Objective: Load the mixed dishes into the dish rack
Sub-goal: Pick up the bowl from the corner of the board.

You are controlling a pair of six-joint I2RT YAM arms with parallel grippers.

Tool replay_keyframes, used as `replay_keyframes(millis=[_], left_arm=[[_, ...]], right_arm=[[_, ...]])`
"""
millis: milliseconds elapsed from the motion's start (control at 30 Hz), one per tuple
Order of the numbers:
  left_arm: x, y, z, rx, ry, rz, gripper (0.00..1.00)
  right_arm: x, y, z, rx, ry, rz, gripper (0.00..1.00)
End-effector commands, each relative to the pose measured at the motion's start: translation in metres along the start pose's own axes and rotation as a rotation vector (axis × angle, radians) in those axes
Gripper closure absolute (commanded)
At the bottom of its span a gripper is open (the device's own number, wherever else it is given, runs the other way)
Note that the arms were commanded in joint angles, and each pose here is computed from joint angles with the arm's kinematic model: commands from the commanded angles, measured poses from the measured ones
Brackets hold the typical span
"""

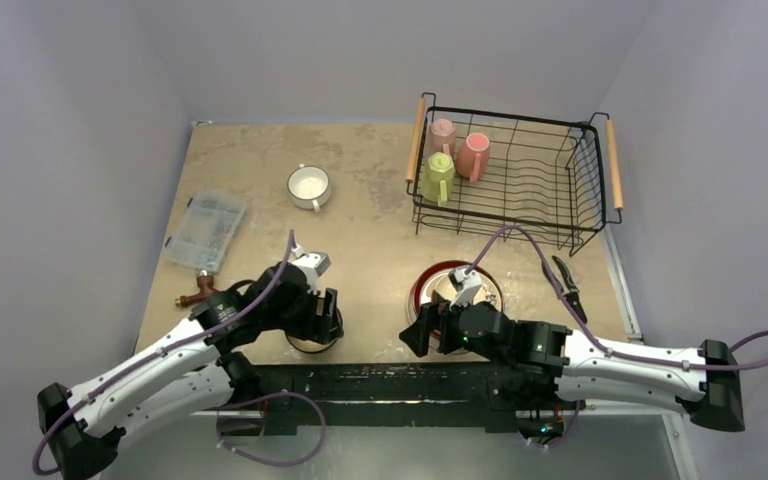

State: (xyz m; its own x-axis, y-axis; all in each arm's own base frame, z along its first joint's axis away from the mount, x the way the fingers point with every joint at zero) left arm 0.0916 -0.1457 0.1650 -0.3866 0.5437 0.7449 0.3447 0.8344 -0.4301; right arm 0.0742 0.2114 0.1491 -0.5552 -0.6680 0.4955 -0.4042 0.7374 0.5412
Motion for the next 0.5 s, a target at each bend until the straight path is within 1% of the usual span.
replay_keyframes(millis=[0,133,333,467], left_arm=[[-0.013,-0.001,0.003,-0.019,0.03,-0.145,0.32],[-0.028,-0.012,0.002,-0.107,0.084,-0.241,0.35],[-0.049,-0.019,-0.001,-0.219,0.154,-0.416,0.5],[-0.059,-0.019,0.001,-0.25,0.172,-0.46,0.53]], right_arm=[[0.005,0.008,-0.01,-0.046,-0.059,-0.048,0.05],[0.007,0.001,-0.005,-0.06,-0.058,-0.046,0.04],[0.015,-0.006,-0.005,-0.079,-0.068,-0.036,0.04],[0.026,-0.012,-0.013,-0.089,-0.106,-0.006,0.05]])
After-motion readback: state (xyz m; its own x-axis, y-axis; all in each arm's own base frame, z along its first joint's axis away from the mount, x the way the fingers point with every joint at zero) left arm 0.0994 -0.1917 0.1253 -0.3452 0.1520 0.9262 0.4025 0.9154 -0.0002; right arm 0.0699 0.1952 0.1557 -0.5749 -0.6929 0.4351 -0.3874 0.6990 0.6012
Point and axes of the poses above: each gripper's point midway between its finger pads, its own x axis back along the fingers, its own y axis along the line the jaws close on, z = x × y, the point moved 6 cm from there along x, back along the fingers
